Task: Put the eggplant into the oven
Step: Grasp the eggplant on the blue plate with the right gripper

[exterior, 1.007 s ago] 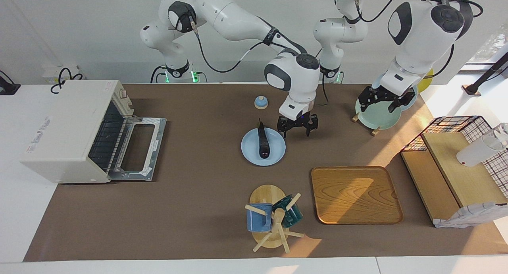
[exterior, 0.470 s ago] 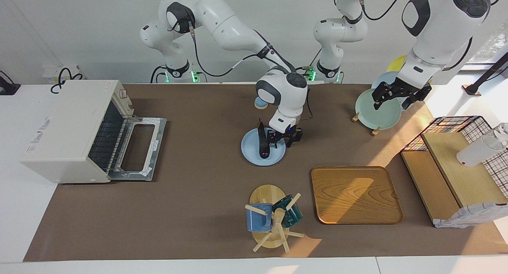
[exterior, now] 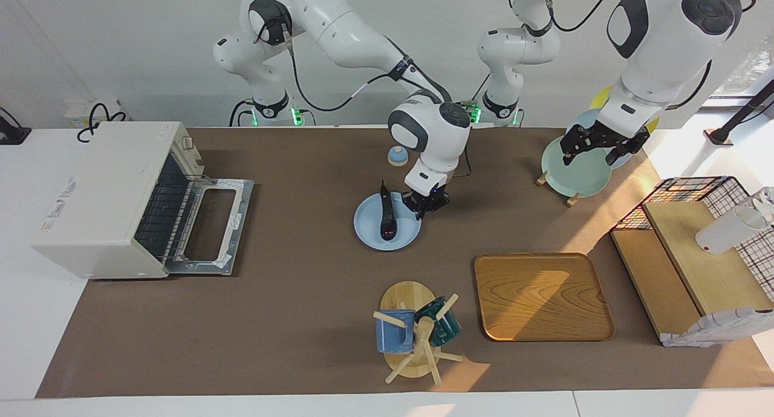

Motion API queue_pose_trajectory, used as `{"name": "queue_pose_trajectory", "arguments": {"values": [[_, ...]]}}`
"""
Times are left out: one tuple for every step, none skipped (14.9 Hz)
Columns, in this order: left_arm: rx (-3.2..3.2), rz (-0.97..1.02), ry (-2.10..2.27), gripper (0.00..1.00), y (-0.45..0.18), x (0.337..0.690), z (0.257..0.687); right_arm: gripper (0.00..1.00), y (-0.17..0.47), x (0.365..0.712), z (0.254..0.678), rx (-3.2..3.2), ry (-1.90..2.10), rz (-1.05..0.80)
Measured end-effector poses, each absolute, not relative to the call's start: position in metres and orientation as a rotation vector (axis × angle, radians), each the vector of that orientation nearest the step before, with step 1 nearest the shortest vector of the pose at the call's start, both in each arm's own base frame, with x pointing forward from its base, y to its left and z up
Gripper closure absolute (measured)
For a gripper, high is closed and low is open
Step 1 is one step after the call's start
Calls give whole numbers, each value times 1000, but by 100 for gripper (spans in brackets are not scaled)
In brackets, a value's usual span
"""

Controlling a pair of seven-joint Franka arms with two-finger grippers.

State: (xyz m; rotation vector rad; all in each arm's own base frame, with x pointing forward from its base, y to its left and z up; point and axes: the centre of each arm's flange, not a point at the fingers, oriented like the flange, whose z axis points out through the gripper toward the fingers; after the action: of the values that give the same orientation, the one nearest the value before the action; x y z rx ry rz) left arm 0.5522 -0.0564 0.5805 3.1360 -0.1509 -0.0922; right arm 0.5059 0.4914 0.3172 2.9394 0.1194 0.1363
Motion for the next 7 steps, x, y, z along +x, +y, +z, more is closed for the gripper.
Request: {"name": "queue_pose_trajectory", "arguments": {"values": [[3136,-92,-151,0,-56,552,581,98,486,509,323,2906,133,127],[3136,-91,-151,0,-56,552,581,98,477,514,329,2878,147,110],[3136,-91,-151,0,-56,552,581,98,463,521,336,2857,157,84],[3136,-91,-151,0,-56,552,581,98,445,530,342,2841,166,56],[3136,-90,-150,0,-56,552,581,98,423,538,347,2830,179,30],[3136,-90,-150,0,-56,552,581,98,400,543,352,2821,184,10],[3136,-89,-150,0,-56,552,582,98,375,546,357,2808,188,-9]]}}
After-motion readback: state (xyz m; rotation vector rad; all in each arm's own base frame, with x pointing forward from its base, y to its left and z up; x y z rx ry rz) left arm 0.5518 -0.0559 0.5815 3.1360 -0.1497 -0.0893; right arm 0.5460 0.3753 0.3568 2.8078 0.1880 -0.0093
